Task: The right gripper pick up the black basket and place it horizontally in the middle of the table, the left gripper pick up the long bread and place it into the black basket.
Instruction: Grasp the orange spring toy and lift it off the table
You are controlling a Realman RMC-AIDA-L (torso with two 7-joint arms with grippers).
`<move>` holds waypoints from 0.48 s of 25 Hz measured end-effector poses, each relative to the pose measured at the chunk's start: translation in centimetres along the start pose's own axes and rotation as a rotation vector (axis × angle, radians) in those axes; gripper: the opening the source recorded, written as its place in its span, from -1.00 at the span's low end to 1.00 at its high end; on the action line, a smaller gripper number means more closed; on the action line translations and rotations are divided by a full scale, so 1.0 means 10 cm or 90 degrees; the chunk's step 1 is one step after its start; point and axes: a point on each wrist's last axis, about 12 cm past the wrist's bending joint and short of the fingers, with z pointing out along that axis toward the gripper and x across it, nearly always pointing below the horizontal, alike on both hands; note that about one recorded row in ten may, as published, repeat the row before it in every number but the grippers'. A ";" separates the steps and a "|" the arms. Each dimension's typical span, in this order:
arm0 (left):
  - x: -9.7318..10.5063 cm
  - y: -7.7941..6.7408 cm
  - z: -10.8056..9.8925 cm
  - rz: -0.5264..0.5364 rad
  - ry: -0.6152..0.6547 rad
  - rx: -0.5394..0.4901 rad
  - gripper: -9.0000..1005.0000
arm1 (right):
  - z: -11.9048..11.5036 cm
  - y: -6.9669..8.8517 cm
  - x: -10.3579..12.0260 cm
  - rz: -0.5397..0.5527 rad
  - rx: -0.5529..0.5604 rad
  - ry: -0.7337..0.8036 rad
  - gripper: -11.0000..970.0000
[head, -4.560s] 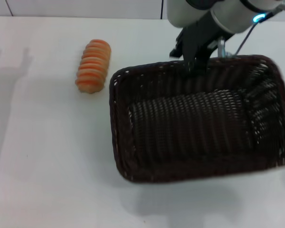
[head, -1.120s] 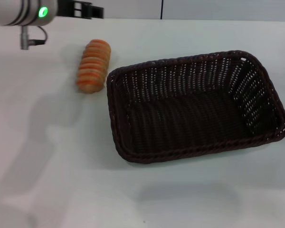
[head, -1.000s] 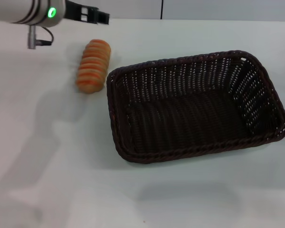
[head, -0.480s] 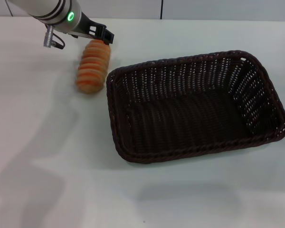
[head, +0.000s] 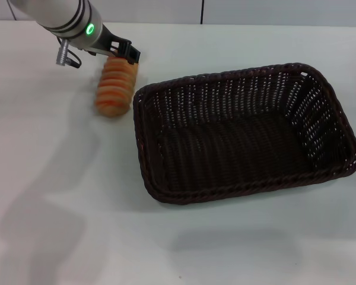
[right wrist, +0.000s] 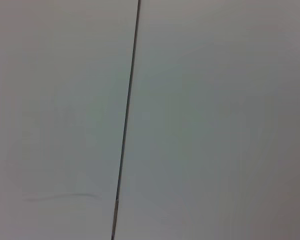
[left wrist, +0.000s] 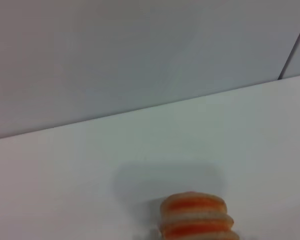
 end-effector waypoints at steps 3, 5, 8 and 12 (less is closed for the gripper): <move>0.02 0.00 0.05 -0.001 0.005 -0.002 0.56 | 0.00 0.01 -0.01 0.001 -0.001 -0.001 -0.19; 0.05 0.00 0.09 -0.003 0.010 -0.002 0.56 | 0.00 0.01 -0.01 0.002 -0.001 -0.002 -0.18; 0.07 -0.01 0.11 -0.004 0.012 -0.002 0.56 | 0.00 0.02 -0.01 0.002 -0.003 -0.002 -0.19; 0.13 -0.01 0.18 -0.002 0.023 -0.005 0.55 | -0.01 0.04 -0.02 0.005 -0.008 -0.003 -0.19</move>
